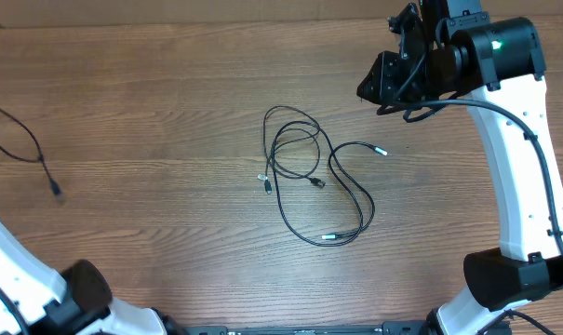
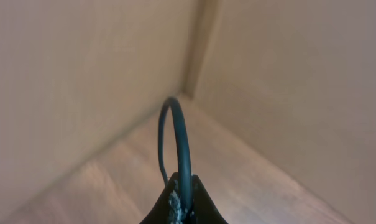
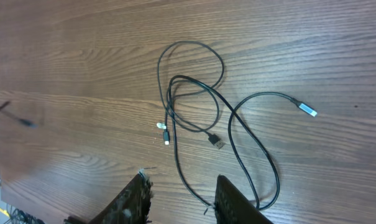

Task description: Untangle cables

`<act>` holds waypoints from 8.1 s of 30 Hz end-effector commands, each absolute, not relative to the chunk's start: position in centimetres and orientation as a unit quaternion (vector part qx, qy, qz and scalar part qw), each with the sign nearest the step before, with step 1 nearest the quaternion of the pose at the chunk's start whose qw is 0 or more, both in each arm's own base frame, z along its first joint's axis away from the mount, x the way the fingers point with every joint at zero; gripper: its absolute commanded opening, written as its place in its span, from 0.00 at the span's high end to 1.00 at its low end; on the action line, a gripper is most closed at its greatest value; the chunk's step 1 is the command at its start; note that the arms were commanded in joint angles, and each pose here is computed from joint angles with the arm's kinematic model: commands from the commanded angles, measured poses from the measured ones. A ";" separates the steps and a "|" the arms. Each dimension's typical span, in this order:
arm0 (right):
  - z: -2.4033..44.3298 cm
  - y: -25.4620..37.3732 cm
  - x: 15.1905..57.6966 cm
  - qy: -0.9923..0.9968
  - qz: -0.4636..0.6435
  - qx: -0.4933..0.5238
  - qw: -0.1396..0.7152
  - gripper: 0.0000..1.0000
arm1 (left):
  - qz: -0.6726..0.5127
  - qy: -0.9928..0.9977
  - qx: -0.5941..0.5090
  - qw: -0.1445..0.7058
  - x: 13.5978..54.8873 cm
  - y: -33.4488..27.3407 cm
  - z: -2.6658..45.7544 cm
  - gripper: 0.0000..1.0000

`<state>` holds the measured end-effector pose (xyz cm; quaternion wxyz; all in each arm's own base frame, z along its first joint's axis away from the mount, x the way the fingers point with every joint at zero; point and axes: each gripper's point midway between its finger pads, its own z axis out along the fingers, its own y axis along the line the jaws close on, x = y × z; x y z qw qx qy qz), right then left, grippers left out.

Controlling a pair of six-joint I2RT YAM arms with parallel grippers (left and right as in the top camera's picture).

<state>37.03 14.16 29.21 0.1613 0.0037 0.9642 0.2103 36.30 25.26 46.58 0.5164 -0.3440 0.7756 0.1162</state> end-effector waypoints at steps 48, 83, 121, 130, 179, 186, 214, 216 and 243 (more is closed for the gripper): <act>29.6 7.1 39.4 0.963 0.172 0.059 0.201 0.35 | -0.256 0.860 0.381 0.223 50.2 -32.9 10.3 0.11; 29.5 7.1 39.2 0.964 0.170 0.051 0.197 0.29 | -0.304 0.790 0.522 0.101 43.1 -28.5 6.5 0.44; 27.6 10.1 38.3 0.965 0.206 0.025 0.158 0.28 | -0.121 0.839 -0.059 0.528 37.4 -7.3 50.9 0.96; 22.3 13.2 39.4 0.960 0.246 0.042 0.126 0.32 | -0.070 0.856 -0.169 0.484 36.0 1.5 48.4 0.96; 10.5 16.2 38.9 0.956 0.274 0.014 0.102 0.75 | 0.121 0.565 -0.349 0.738 23.0 12.4 66.0 0.96; 7.9 23.7 31.1 0.942 0.321 -0.100 -0.003 0.45 | 0.083 0.618 -0.301 0.722 26.5 10.6 64.2 0.96; 3.4 37.0 21.3 0.911 0.356 -0.201 -0.047 0.59 | 0.055 0.621 -0.324 0.712 27.6 10.6 63.3 0.96; 4.6 37.0 22.2 0.899 0.382 -0.207 -0.043 0.57 | 0.038 0.633 -0.311 0.708 28.0 9.9 62.9 0.96; 14.9 18.7 36.5 0.933 0.331 -0.082 0.114 0.41 | -0.026 0.895 -0.237 0.378 43.4 11.3 38.6 0.00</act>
